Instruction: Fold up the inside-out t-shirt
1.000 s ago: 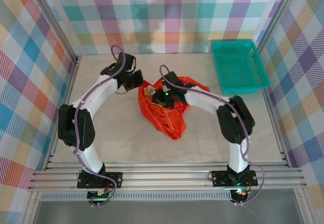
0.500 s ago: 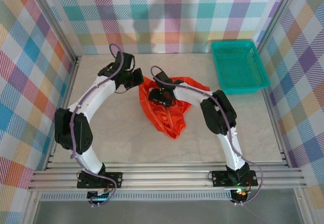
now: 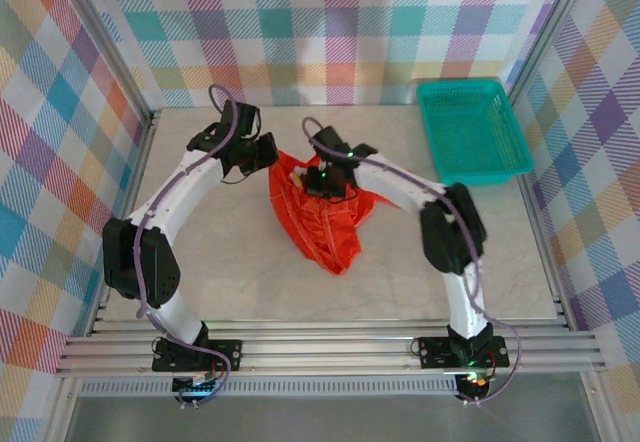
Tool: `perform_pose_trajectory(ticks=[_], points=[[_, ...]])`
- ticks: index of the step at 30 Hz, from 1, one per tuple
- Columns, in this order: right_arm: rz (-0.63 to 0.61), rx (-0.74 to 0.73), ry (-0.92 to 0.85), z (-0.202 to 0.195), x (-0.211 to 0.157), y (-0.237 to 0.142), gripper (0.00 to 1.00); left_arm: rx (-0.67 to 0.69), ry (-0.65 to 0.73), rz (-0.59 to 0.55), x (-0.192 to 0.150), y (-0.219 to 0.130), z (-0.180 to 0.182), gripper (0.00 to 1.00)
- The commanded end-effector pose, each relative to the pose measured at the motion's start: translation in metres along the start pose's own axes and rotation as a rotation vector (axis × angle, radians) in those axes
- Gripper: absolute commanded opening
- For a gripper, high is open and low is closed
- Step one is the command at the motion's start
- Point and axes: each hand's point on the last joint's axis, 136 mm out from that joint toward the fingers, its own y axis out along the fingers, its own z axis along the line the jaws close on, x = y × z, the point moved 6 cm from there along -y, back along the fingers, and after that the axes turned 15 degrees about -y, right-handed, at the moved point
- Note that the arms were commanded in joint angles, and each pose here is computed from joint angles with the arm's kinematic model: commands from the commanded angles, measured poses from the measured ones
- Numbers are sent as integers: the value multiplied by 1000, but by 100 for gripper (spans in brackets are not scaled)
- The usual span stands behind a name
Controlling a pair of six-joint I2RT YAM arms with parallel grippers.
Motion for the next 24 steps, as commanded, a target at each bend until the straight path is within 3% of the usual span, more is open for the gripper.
perform_pose_trajectory(ticks=[1, 7, 11, 15, 21, 24], points=[[-182, 161, -158, 38, 9, -142, 0, 14, 1, -46, 19, -8, 3, 0], [-368, 346, -204, 55, -4, -272, 0, 30, -11, -58, 34, -3, 0, 0], [-410, 463, -196, 61, -13, -310, 0, 48, -18, -50, 35, 5, 3, 0], [-325, 481, -142, 49, -14, -275, 0, 92, -30, -25, 28, 23, 17, 0], [-167, 495, -60, 20, -12, -195, 0, 339, -8, 31, 11, 57, 69, 0], [-135, 480, -21, 12, -8, -173, 0, 297, -9, 54, 3, 50, 70, 2]])
